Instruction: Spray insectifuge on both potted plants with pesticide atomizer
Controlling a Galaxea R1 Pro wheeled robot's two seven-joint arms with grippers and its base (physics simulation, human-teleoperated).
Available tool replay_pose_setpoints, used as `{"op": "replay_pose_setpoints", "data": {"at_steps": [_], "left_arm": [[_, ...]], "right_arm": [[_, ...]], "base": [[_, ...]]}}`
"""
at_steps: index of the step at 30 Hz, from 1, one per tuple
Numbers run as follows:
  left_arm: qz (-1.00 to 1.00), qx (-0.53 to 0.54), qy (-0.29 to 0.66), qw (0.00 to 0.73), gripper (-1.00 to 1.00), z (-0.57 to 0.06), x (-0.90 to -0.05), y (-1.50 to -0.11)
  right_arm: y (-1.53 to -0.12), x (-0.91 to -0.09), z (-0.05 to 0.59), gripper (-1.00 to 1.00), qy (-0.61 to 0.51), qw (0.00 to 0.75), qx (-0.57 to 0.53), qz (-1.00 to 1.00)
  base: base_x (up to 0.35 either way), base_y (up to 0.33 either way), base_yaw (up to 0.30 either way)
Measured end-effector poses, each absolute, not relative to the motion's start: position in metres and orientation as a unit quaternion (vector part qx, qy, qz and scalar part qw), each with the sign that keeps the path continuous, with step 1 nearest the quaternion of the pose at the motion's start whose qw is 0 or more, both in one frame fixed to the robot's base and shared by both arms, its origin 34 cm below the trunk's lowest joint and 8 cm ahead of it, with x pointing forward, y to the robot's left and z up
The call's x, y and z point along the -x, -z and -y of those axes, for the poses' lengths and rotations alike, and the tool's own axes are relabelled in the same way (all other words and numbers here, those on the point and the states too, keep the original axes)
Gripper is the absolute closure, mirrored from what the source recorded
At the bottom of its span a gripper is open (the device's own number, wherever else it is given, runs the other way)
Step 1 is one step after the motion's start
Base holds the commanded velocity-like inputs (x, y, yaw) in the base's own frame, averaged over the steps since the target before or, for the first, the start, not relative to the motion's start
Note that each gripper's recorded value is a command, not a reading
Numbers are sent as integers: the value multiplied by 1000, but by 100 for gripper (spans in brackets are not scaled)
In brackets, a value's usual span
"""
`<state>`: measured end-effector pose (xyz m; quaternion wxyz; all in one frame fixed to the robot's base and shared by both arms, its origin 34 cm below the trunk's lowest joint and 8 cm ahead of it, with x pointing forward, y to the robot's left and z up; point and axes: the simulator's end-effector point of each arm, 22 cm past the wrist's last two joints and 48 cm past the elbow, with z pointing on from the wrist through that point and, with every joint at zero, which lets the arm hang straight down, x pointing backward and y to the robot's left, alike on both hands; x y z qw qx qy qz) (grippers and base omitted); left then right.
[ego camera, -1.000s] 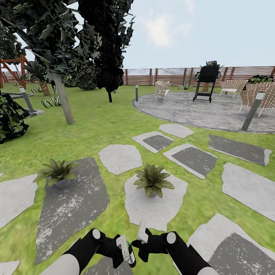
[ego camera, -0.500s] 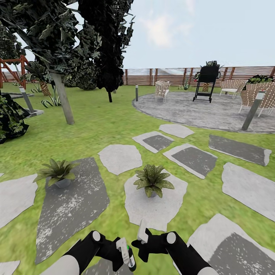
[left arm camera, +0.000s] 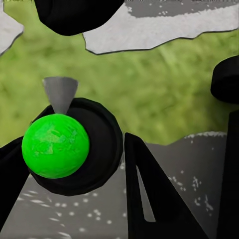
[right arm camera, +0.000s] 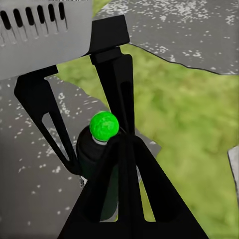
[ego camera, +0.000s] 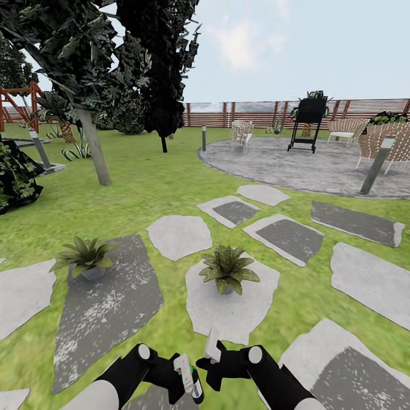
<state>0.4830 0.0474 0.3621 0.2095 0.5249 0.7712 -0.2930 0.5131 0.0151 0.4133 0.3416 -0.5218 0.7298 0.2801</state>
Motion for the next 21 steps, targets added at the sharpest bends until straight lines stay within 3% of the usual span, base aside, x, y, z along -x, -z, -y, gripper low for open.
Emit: {"op": "replay_pose_setpoints", "data": {"at_steps": [21], "left_arm": [[-773, -512, 303, 221, 100, -39, -486, -368]], "right_arm": [[-413, -513, -15, 100, -280, 341, 522, -730]], "base": [[0, 0, 0]]}}
